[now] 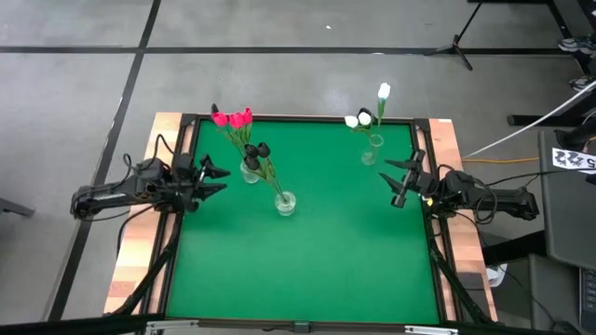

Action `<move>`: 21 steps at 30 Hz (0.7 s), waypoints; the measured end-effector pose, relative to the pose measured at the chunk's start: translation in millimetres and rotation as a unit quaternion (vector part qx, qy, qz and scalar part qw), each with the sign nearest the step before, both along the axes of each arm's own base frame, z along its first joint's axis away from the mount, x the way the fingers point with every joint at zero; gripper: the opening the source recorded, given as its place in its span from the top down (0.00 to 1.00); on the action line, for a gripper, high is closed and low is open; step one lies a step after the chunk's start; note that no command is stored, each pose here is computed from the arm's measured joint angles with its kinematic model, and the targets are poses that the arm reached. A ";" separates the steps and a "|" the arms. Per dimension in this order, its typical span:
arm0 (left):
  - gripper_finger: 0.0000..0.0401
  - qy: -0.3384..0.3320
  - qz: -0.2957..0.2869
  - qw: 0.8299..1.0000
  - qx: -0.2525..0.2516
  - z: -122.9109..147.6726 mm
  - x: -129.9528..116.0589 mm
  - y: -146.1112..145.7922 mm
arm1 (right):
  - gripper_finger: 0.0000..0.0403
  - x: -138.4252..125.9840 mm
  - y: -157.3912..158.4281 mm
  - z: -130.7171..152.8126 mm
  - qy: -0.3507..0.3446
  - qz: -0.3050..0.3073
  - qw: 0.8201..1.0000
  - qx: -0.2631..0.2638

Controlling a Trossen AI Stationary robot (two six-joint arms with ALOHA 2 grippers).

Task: Sort flowers into vase by color
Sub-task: Return to Home Position

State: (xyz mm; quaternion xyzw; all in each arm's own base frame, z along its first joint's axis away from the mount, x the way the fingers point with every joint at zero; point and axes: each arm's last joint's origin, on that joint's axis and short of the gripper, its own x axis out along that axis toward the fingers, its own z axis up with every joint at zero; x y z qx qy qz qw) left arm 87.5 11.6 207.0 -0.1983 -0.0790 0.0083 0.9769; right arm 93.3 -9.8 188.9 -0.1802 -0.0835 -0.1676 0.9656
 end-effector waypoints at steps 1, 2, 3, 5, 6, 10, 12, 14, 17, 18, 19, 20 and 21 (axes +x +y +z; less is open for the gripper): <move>0.43 0.002 0.002 1.000 0.001 -1.5 0.5 -0.1 | 0.52 -0.2 -0.5 0.3 -0.001 -0.008 1.000 0.002; 0.43 0.005 0.001 1.000 0.003 -3.4 1.1 -0.4 | 0.52 -0.1 -0.9 -0.8 0.004 -0.016 1.000 0.002; 0.43 0.007 -0.001 1.000 0.004 -5.0 1.6 -0.7 | 0.52 -0.3 -1.3 -0.8 0.006 -0.025 1.000 -0.002; 0.43 0.012 -0.002 1.000 0.007 -8.6 2.7 -1.1 | 0.52 -0.9 -2.0 0.6 0.003 -0.040 0.999 -0.013; 0.43 0.013 0.000 1.000 0.007 -10.4 3.3 -1.1 | 0.52 -1.0 -2.2 0.4 0.004 -0.045 0.999 -0.014; 0.43 0.021 0.009 1.000 0.011 -16.7 5.1 -1.1 | 0.52 -0.7 -2.7 -1.6 0.015 -0.053 0.998 -0.013; 0.43 0.022 0.013 1.000 0.011 -19.7 5.9 -1.1 | 0.52 -0.2 -2.6 -3.5 0.024 -0.052 0.998 -0.013; 0.43 0.026 0.014 0.999 0.015 -21.9 6.5 -1.0 | 0.52 0.0 -2.6 -4.8 0.030 -0.051 0.998 -0.012; 0.43 0.030 0.014 0.999 0.016 -25.5 7.3 -0.9 | 0.52 0.2 -2.6 -5.4 0.032 -0.051 0.998 -0.011; 0.43 0.032 0.014 0.999 0.017 -26.8 7.6 -0.8 | 0.52 0.1 -2.6 -5.3 0.032 -0.051 0.998 -0.011; 0.43 0.032 0.014 0.999 0.017 -28.3 8.0 -0.8 | 0.52 0.2 -2.6 -5.5 0.032 -0.051 0.998 -0.011; 0.43 0.034 0.014 0.999 0.016 -30.4 8.5 -0.7 | 0.52 0.2 -2.6 -5.5 0.032 -0.051 0.998 -0.011; 0.43 0.037 0.014 0.999 0.012 -32.7 9.0 -0.6 | 0.52 0.2 -2.6 -5.5 0.032 -0.051 0.998 -0.011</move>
